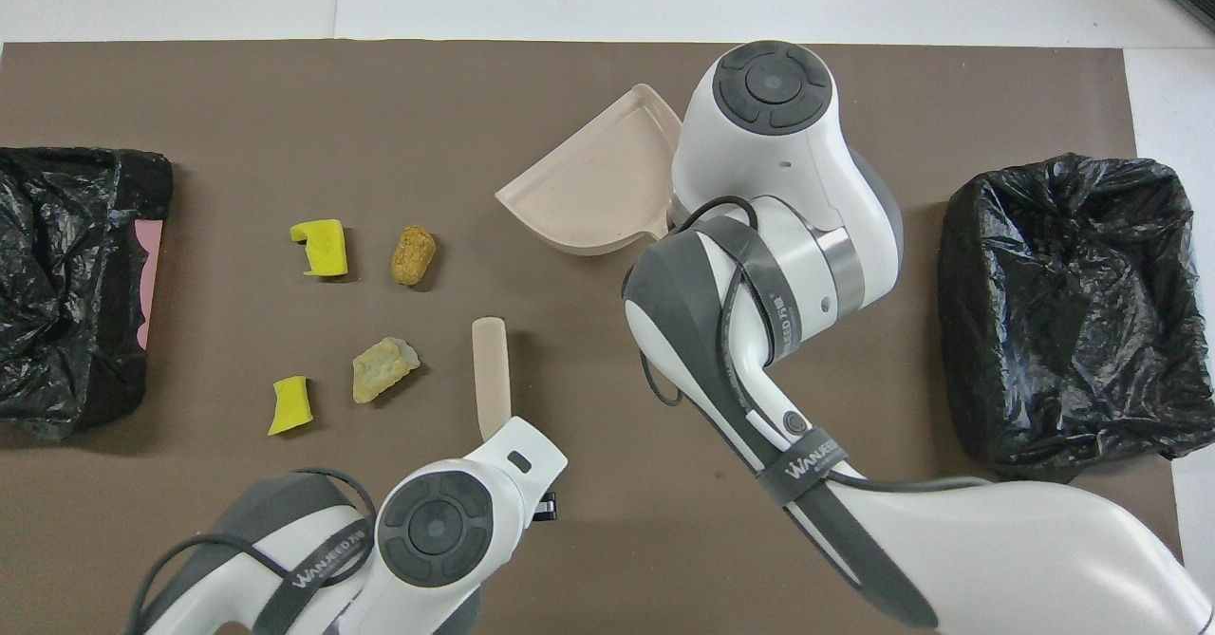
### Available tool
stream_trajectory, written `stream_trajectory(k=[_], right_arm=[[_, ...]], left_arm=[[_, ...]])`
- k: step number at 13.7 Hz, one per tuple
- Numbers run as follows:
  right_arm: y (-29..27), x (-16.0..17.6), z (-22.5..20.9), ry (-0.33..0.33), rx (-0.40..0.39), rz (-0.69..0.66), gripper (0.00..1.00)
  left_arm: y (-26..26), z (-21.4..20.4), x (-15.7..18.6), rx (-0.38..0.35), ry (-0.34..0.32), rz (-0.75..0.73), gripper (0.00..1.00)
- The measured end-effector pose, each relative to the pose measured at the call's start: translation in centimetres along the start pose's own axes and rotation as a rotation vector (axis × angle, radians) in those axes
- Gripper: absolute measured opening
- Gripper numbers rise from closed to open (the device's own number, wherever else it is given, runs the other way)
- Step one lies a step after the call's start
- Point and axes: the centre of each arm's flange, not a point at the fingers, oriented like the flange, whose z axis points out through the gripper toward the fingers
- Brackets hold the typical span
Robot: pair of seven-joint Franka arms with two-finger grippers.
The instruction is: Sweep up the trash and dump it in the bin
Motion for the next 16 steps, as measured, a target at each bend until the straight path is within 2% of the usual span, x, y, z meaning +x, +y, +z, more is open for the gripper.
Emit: stream_trajectory(k=[4,6,10,13,16], right_arm=[[-2.8,-2.6,1.6,-0.053,0.009,-0.285,0.32],[-4.6,-3.4,2.1,-0.069,0.008,-0.374,0.32],[-7.8,-3.4,4.2,-0.104,-0.067,-0.559,0.32],[-9.1,-3.5,6.4,-0.124,-0.108,-0.641,0.32],[-9.5,-3.5,6.7,-0.124,-0.113,-0.653,0.32]], left_arm=[[-6.7,-2.8,6.3,-0.021,0.026,0.009,0.26],[-11.5,-2.5,9.1,0.006,0.033,0.076,0.26],[-21.0,-1.6,13.2,0.022,0.022,0.171,0.26],[-26.4,-1.5,14.8,0.072,0.028,0.196,0.26],[-30.2,-1.1,17.2,0.118,0.019,0.222,0.26]])
